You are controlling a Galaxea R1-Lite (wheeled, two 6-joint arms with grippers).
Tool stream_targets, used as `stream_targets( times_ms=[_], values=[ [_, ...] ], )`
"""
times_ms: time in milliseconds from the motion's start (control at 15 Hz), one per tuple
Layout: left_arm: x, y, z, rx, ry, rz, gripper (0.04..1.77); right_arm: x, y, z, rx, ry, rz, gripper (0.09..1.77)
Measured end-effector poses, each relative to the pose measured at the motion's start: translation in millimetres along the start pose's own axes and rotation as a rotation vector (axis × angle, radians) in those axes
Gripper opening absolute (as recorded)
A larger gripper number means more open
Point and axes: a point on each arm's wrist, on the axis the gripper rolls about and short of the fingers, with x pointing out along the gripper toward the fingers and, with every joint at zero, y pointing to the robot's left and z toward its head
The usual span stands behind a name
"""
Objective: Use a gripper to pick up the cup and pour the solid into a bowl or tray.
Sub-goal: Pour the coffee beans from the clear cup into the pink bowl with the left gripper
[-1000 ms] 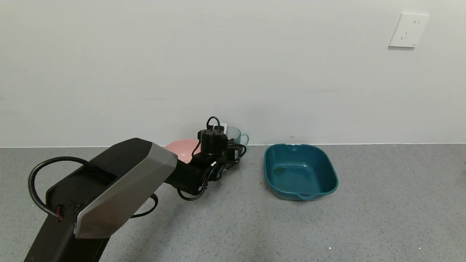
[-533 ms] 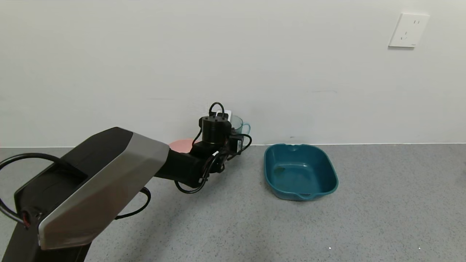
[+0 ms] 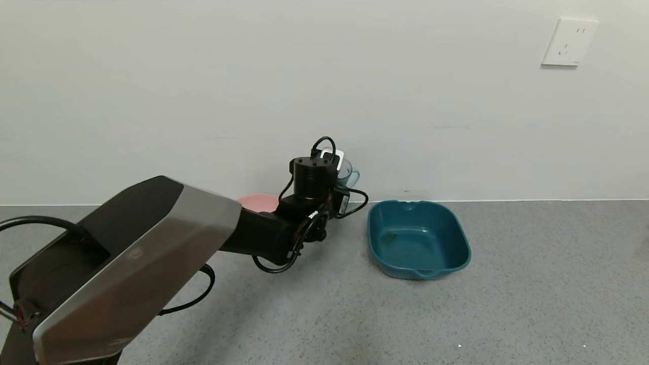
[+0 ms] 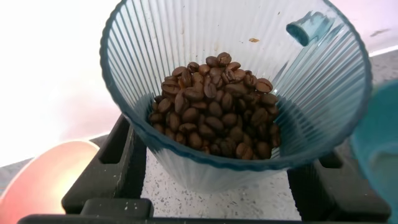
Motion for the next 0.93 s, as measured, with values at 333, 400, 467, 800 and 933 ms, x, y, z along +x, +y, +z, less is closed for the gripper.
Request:
stream_targets(
  times_ms=[333,400,467,800,933],
  values=[
    [-17.4,-28.7,12.6,0.121,-0.034,-0.037,1.29,0.0,0.0,0.0,0.000,0.000,0.000,1.71],
    [-19.9,-32.5,14.6,0.145,-0.041,-0.040,1.29,0.0,0.0,-0.1,0.000,0.000,0.000,1.71],
    [-22.2,-35.7,16.7,0.179,-0.053,-0.044,1.29,0.0,0.0,-0.1,0.000,0.000,0.000,1.71],
    [-30.7,-48.8,23.7,0.365,-0.115,-0.050,1.29,0.0,0.0,0.0,0.000,0.000,0.000,1.71],
    [-35.0,-56.9,23.5,0.420,-0.121,-0.066,1.29,0.0,0.0,0.0,0.000,0.000,0.000,1.71]
  ],
)
